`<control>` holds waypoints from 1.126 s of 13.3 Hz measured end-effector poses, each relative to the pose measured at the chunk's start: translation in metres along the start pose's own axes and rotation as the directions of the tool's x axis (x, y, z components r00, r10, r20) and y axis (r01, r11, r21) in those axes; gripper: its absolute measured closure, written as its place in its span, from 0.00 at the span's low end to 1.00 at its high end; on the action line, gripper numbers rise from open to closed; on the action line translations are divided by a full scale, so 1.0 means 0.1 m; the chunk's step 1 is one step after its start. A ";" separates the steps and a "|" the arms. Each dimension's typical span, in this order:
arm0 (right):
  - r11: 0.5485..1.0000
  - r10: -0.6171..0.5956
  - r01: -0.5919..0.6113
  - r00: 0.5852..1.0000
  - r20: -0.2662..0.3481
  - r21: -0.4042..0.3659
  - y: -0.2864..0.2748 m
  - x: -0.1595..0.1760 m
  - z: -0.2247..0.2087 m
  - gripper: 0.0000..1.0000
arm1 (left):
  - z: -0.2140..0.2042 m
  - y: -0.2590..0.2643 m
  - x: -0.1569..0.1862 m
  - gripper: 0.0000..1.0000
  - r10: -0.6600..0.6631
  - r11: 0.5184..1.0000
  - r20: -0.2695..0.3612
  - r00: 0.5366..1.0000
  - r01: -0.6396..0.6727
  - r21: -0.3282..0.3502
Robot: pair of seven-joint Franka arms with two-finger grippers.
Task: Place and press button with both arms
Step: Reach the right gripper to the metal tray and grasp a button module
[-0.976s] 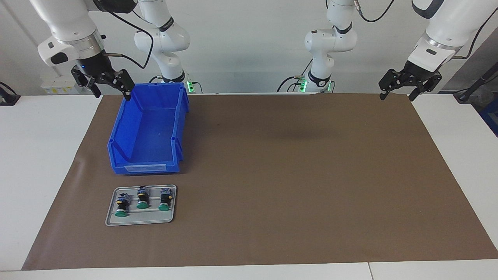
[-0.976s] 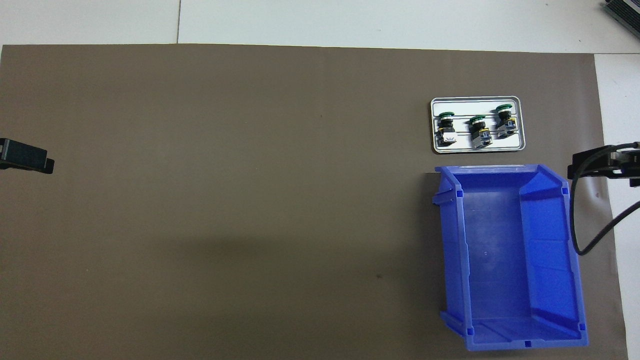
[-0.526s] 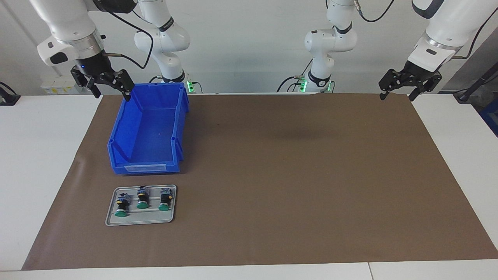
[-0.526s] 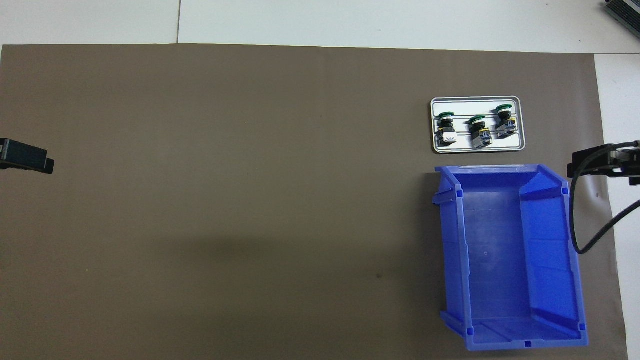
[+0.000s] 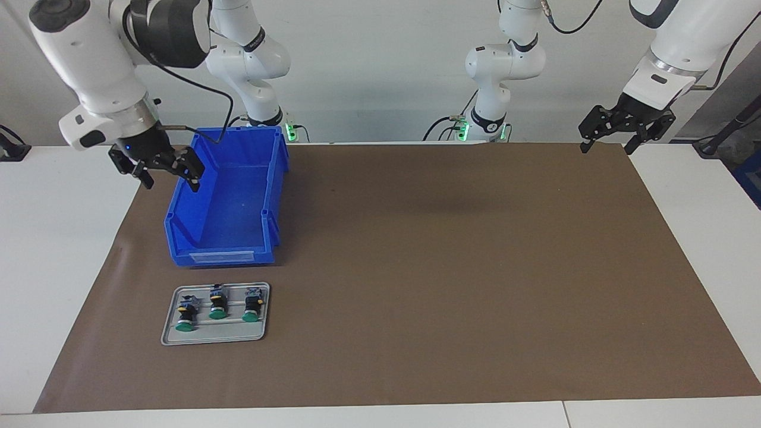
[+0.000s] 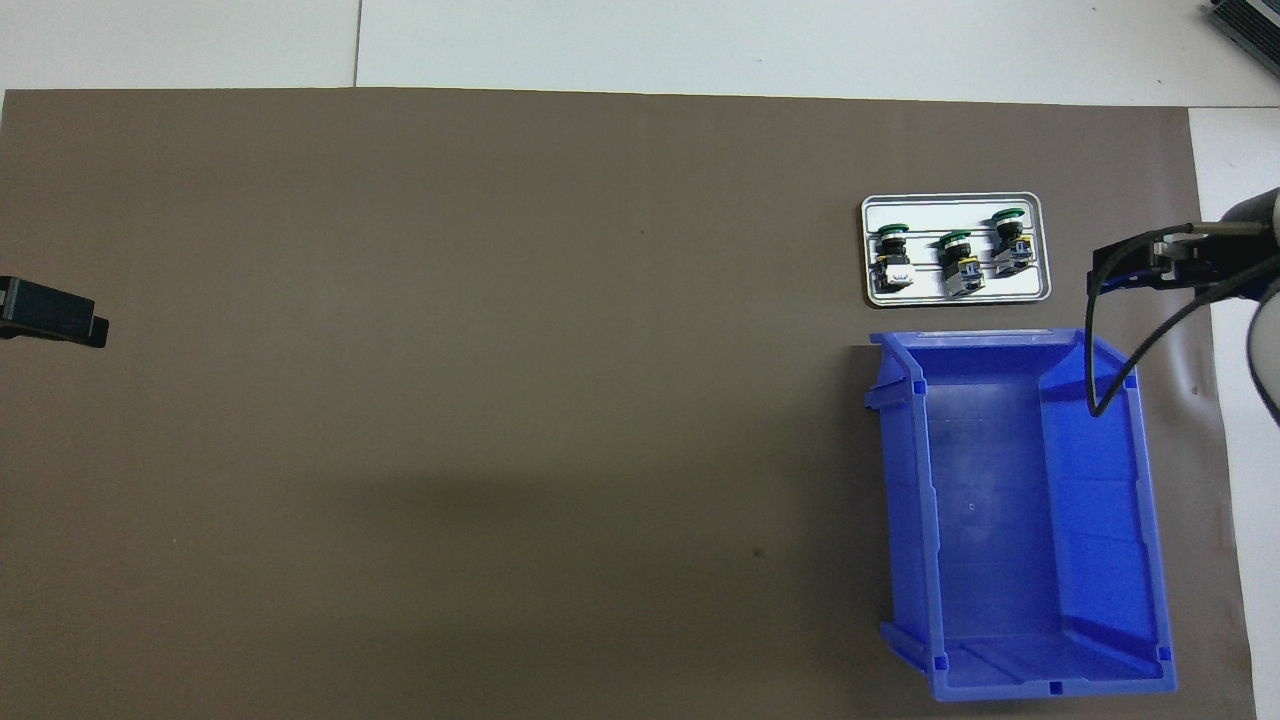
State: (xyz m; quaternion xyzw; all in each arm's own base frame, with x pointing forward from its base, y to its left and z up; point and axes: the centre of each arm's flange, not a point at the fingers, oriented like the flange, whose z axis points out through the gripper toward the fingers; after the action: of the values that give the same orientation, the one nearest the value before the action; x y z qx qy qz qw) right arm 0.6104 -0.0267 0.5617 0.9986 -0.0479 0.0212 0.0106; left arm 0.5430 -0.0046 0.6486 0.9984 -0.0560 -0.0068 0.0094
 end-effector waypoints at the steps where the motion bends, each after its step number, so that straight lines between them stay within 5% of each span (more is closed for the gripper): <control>1: 1.000 -0.013 0.013 1.000 -0.010 -0.002 -0.03 0.18 0.23 0.00 | 0.00 0.00 0.00 0.00 0.000 1.000 0.000 1.000 0.000 0.000; 7: 0.981 -0.194 0.192 0.979 -0.070 -0.024 -0.15 0.77 1.49 0.00 | 0.00 0.00 0.00 0.00 0.000 1.000 0.000 1.000 0.000 0.000; 15: 0.969 -0.248 0.247 0.968 -0.036 -0.022 -0.22 0.59 2.44 0.00 | 0.00 0.00 0.00 0.00 0.000 1.000 0.000 1.000 0.000 0.000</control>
State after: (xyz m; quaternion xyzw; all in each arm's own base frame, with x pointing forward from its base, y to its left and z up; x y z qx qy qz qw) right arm 0.6816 -0.0161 0.3197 0.9960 0.0772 0.0384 0.0227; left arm 0.5430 -0.0046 0.6486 0.9984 -0.0560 -0.0068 0.0094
